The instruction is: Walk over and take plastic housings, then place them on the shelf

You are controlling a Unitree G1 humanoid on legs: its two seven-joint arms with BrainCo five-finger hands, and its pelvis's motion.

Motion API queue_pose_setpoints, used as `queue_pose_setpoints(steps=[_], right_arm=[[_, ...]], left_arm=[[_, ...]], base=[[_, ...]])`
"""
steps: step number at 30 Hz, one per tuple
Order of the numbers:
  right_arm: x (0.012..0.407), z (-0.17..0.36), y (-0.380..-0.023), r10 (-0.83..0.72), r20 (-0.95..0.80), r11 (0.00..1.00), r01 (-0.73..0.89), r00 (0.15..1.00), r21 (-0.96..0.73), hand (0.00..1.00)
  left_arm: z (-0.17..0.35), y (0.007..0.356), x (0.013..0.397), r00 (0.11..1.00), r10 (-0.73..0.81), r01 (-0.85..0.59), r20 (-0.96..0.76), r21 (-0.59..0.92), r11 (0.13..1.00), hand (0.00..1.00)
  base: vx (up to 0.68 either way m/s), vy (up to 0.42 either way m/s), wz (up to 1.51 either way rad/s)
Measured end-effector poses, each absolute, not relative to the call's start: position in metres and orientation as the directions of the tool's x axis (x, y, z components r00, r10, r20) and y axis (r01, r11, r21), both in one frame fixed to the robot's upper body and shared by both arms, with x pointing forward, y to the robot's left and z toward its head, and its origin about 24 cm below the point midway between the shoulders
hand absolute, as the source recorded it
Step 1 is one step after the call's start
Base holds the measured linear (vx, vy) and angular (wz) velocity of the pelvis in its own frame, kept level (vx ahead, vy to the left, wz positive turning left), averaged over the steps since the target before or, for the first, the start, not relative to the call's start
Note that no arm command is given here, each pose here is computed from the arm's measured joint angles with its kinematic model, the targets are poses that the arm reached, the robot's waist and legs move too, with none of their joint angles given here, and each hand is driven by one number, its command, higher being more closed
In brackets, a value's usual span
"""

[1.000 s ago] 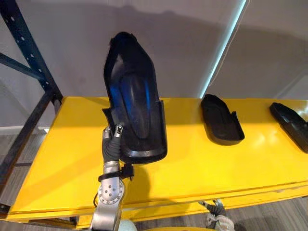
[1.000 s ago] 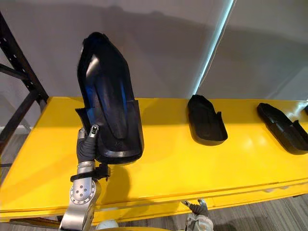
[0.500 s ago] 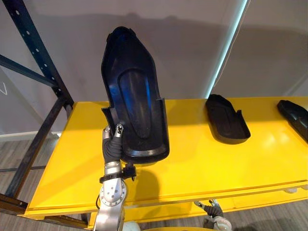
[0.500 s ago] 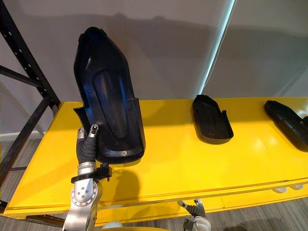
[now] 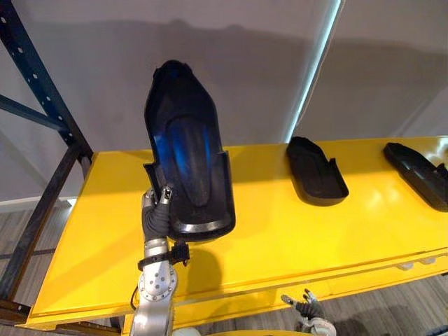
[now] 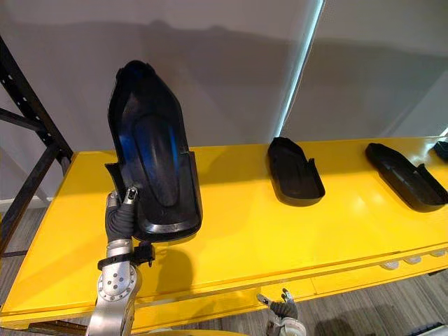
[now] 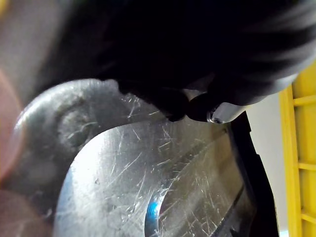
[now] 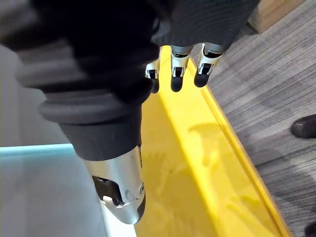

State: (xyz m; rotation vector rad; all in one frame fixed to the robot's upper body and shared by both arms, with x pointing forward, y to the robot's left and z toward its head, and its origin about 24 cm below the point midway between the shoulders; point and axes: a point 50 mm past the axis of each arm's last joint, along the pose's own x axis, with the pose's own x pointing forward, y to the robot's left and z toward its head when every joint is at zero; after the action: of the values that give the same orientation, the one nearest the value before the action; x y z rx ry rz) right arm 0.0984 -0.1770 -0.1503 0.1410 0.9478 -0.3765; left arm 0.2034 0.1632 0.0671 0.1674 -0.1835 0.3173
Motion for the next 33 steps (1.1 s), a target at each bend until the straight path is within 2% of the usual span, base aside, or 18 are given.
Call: queue_pose_setpoints(steps=[6,16,23,24,33], right_arm=[[0.08,-0.156,-0.175,-0.223,-0.844,0.94,0.337,0.487,-0.054,0.0],[0.089,-0.154,-0.178,-0.211,-0.835,0.949,0.311,0.508,-0.051,0.0],[0.092,-0.153,-0.18,-0.214,-0.832,0.953,0.295,0.512,-0.064,0.0],[0.092,-0.153,-0.18,-0.214,-0.831,0.955,0.289,0.513,-0.068,0.0],[0.092,-0.154,-0.184,-0.209,-0.833,0.957,0.283,0.512,-0.066,0.0]], left_arm=[[0.049,0.184,0.212,0.926,0.361,-0.377,0.11,0.233,0.896,1.0],[0.017,0.218,0.216,0.872,0.488,-0.45,-0.042,0.327,0.831,1.0],[0.001,0.226,0.214,0.846,0.52,-0.455,-0.117,0.35,0.819,1.0],[0.0,0.226,0.216,0.845,0.521,-0.455,-0.123,0.35,0.819,0.0],[-0.003,0.234,0.221,0.832,0.539,-0.457,-0.132,0.388,0.8,0.0]], base=[[-0.1,-0.015,0.02],[0.0,-0.006,-0.04],[-0.01,0.016,-0.06],[-0.08,0.013,-0.03],[-0.06,0.015,-0.05]])
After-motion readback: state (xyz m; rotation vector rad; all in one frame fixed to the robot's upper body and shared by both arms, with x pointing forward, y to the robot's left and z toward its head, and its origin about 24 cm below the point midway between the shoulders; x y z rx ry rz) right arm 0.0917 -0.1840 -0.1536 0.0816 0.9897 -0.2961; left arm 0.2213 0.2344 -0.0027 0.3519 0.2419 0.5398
